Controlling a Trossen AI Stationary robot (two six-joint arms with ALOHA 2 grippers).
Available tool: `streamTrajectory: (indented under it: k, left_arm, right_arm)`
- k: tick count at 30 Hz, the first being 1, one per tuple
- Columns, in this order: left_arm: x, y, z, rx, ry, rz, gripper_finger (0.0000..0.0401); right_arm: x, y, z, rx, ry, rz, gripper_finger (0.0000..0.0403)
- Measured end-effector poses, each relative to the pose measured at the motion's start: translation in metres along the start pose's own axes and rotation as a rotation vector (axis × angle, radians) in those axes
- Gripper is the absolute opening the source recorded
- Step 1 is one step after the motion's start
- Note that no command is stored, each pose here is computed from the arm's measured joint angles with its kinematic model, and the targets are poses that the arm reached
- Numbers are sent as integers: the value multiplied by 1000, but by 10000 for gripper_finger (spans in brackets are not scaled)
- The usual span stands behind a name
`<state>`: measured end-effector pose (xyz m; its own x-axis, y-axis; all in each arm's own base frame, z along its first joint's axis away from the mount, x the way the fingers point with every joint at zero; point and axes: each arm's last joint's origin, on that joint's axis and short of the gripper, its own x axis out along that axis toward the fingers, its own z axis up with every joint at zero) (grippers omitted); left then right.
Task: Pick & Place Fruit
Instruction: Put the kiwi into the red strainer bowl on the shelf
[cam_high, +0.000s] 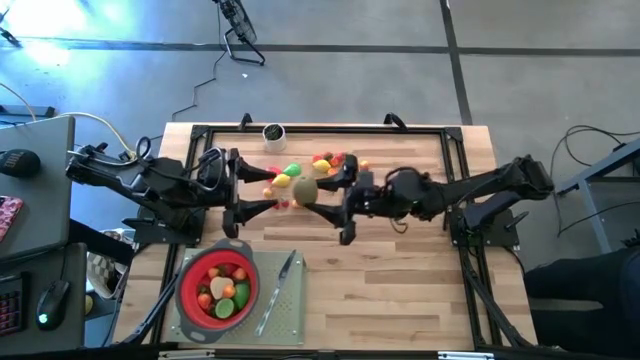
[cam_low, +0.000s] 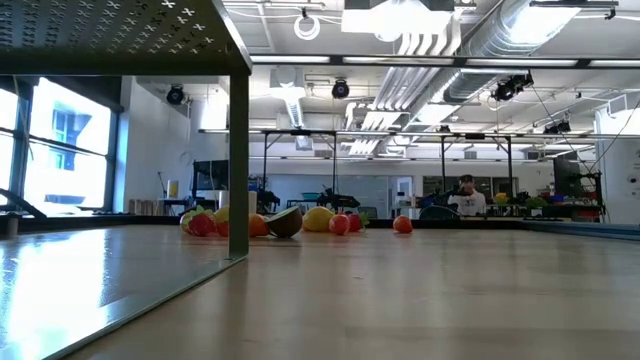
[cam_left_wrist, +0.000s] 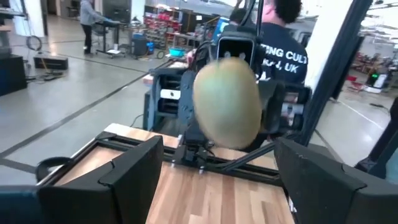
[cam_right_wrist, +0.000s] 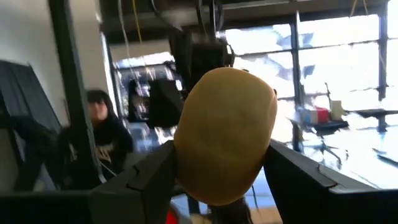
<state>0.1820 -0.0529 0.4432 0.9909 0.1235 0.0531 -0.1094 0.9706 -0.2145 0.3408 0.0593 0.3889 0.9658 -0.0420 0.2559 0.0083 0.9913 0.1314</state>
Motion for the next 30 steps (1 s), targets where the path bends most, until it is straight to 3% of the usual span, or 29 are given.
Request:
streamTrajectory:
  k: [13, 30]
  left_arm:
    - [2, -2, -2, -21, 21, -56, 301]
    - [26, -13, -11, -26, -10, -42, 301]
  right_arm:
    - [37, 11, -8, -6, 26, 43, 213]
    - [40, 7, -5, -56, 36, 64, 213]
